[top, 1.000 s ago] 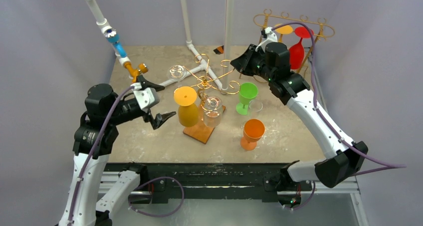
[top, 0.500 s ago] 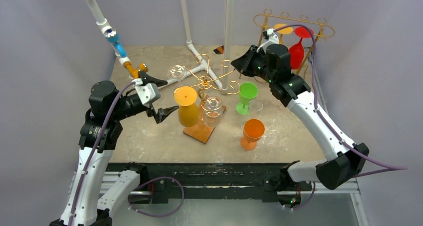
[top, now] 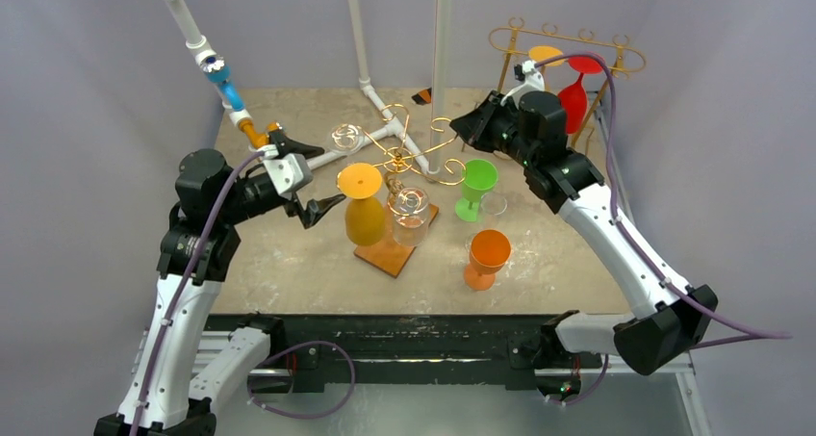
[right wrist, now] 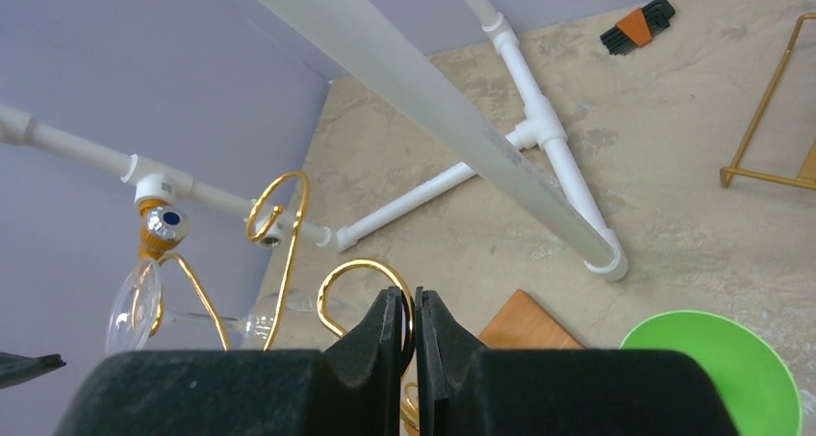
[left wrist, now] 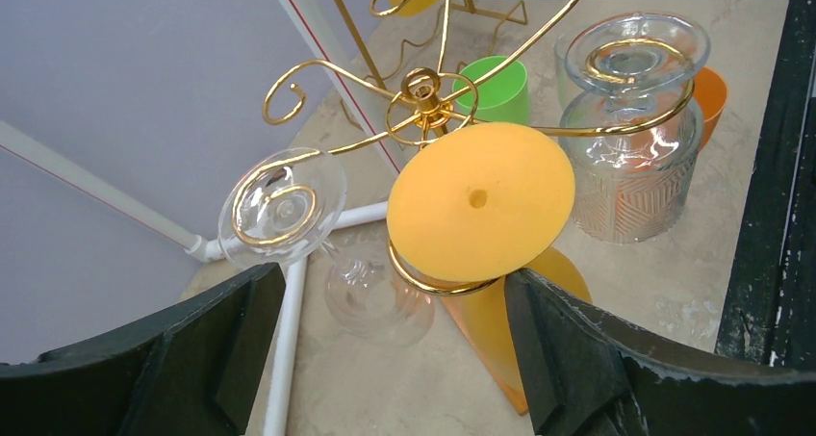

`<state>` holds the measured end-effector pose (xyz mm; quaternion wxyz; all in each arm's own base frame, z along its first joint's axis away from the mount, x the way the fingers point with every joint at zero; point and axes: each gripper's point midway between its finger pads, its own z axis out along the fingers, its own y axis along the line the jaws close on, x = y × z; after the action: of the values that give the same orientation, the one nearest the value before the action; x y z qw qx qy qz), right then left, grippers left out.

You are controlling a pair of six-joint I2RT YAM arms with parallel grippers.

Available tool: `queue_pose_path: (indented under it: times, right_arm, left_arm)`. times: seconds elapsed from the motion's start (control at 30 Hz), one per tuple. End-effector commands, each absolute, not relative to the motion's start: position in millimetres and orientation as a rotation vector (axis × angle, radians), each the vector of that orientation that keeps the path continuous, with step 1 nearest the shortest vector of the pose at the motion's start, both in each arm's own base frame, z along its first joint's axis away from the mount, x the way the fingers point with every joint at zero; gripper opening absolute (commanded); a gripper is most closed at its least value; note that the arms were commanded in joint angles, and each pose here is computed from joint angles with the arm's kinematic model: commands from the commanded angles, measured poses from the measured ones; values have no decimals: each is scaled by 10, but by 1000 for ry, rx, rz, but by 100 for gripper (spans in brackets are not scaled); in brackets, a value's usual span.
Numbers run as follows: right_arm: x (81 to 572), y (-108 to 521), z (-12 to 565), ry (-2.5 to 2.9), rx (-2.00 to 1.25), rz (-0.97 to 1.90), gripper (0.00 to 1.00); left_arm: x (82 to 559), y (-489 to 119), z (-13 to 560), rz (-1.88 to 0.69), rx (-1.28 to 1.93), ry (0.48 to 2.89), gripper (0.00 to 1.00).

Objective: Place the wine glass upside down on the wine glass rack
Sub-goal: Adjust the wine rack at the center of the board.

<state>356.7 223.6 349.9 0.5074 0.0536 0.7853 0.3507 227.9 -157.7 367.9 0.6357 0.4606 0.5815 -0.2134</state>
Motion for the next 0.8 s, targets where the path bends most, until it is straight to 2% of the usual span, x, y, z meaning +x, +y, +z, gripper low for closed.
queue_pose_path:
  times: [0.0,0.77]
  right_arm:
    - [3433,2231,3550,1879,112,876,0]
    - [3165,2353,3439,1905,124,888,0]
  left_arm:
    - [2325,-1583,3707,-435,1103,1276,91]
    - [2680,-1488,3745,-322,1045,1296,89]
